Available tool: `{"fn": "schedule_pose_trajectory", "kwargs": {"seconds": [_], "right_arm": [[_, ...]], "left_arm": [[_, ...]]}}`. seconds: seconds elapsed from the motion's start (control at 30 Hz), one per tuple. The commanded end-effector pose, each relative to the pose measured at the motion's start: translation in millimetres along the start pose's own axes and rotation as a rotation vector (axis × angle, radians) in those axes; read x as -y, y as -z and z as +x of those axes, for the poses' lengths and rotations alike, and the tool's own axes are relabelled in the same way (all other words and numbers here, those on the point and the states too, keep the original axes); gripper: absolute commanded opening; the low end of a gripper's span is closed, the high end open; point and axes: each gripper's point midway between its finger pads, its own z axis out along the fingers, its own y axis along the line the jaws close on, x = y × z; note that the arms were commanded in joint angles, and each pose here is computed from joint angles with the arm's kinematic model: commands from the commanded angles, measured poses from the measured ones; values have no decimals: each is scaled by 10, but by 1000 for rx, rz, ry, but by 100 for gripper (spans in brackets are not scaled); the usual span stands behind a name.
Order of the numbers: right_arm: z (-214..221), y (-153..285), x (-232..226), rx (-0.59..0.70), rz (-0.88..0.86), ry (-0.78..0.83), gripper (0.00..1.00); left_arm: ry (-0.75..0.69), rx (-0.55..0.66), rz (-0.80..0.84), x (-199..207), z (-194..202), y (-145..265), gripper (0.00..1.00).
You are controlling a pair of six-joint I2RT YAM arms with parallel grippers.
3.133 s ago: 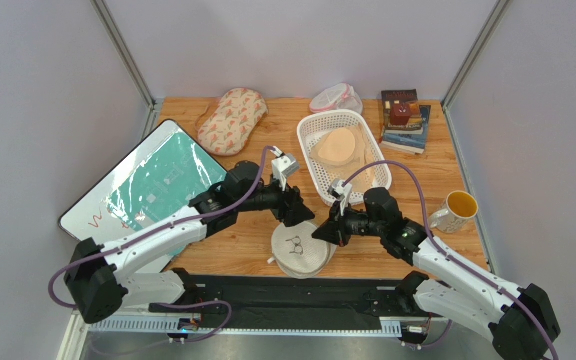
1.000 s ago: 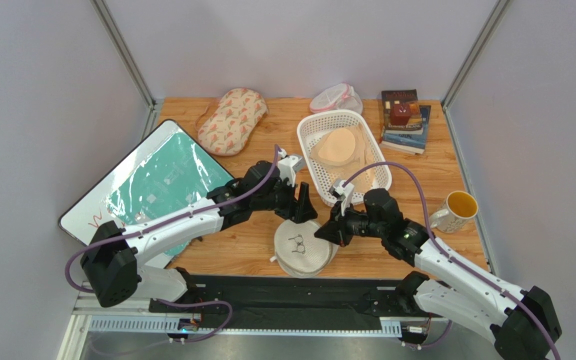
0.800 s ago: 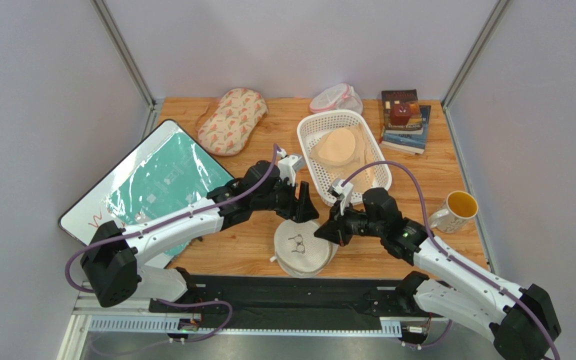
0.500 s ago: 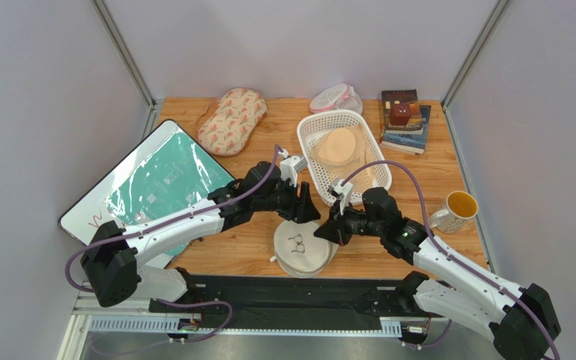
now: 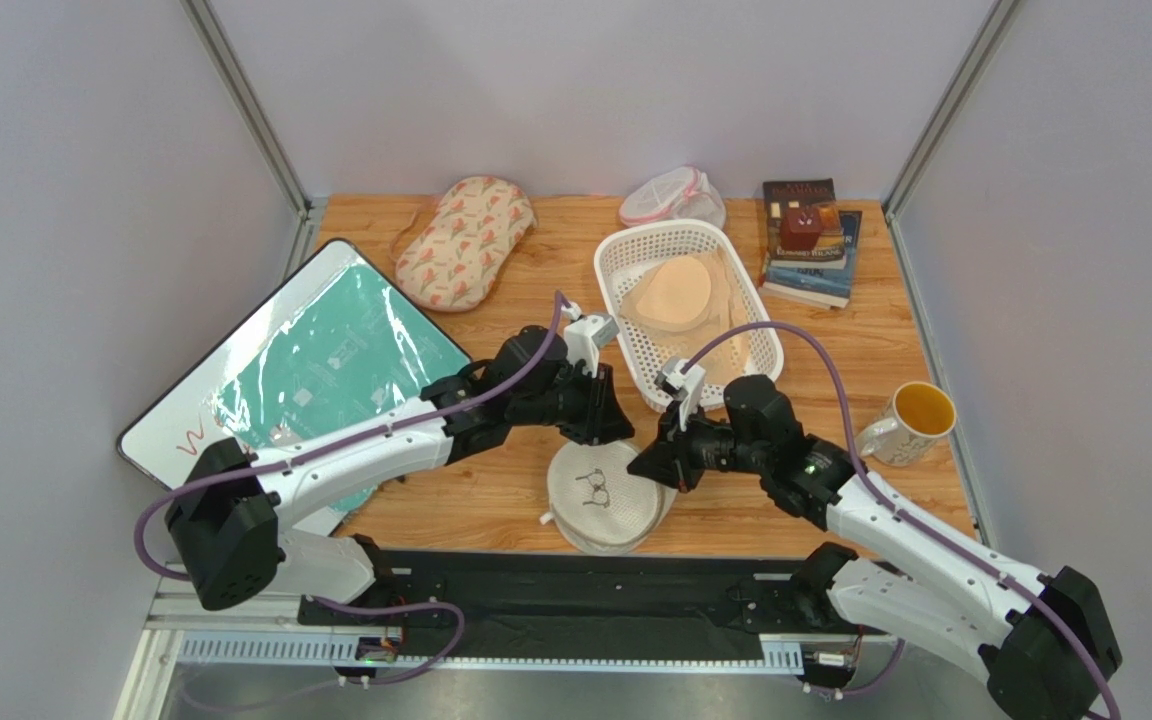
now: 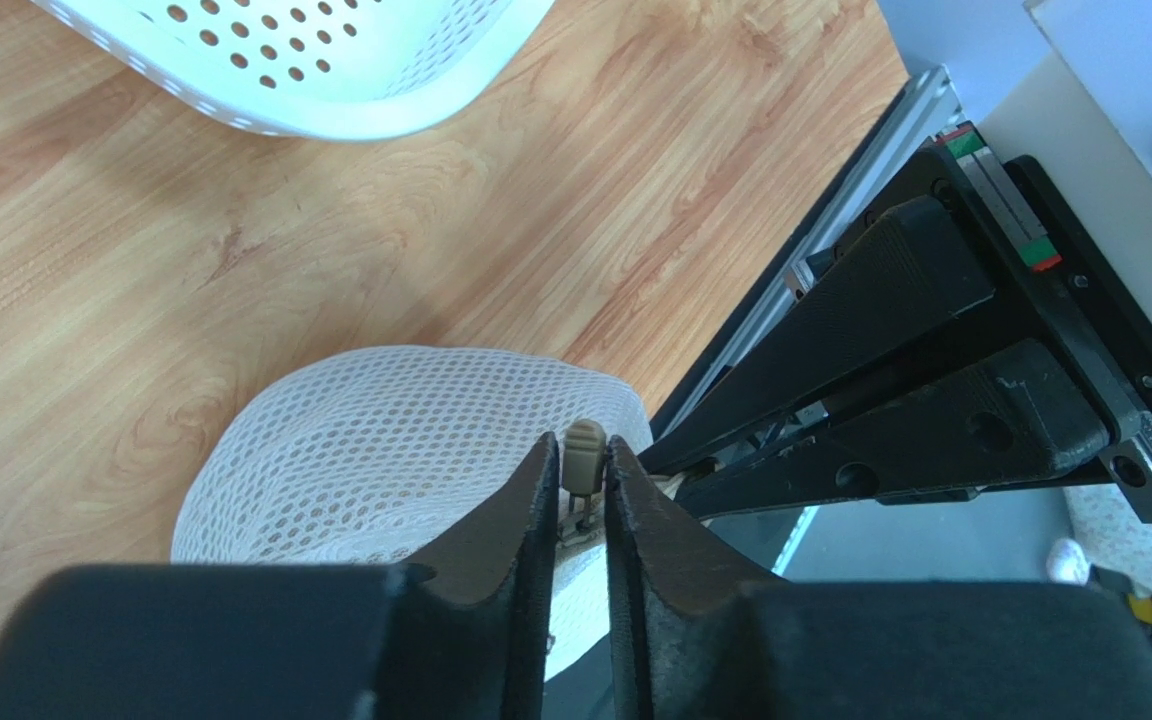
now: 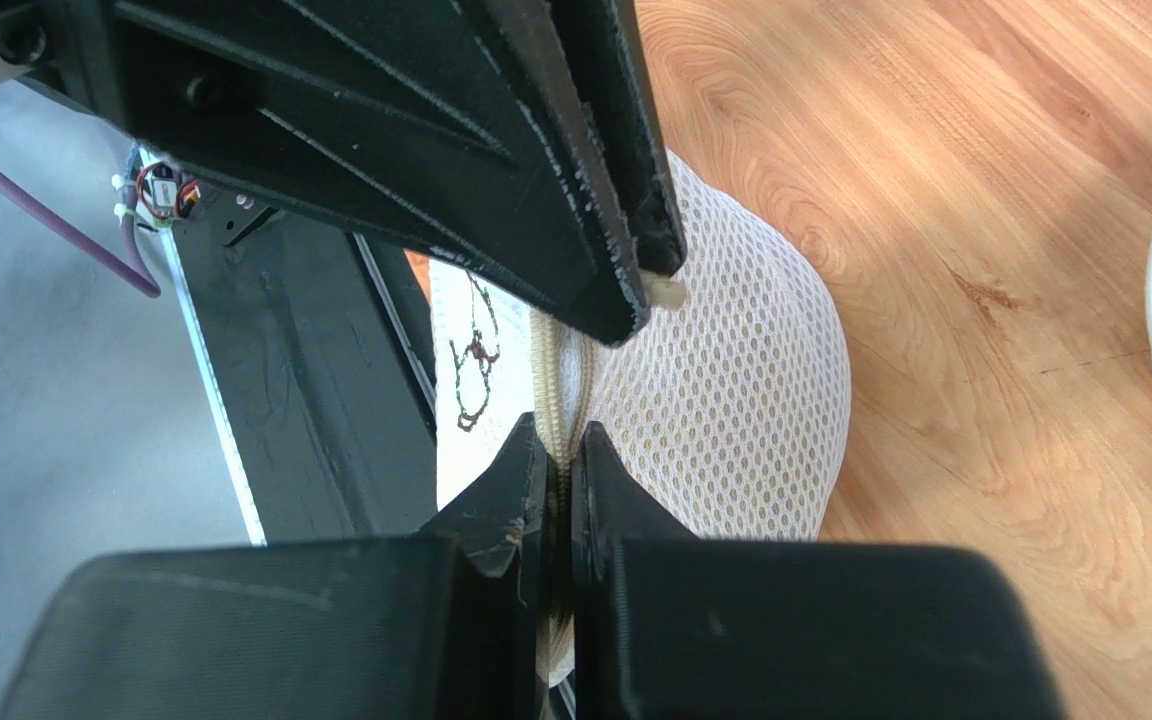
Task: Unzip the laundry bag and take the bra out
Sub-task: Unzip the laundry bag at the center of the board.
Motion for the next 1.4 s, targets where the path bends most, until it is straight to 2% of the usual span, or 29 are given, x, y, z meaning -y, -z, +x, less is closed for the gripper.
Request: {"fn": "schedule_pose_trajectory", "kwargs": {"seconds": [0.0, 0.27, 0.37, 0.67, 1.37], "right_arm": [[-219, 22, -25, 52, 5, 47, 0], [-223, 31, -21, 56, 10, 47, 0], [-221, 35, -12, 57, 16, 45, 0], [-222, 61, 15, 67, 39, 37, 0], [-235, 83, 49, 72, 66, 36, 0]], "left_arm": [[-12, 25, 40, 142, -96, 7, 19], [-24, 16, 44, 153, -79, -10, 11], [-28, 10, 43, 142, -63, -25, 0], [-85, 81, 8, 112, -156, 147, 0], [-90, 121, -113, -197, -105, 374, 0]]}}
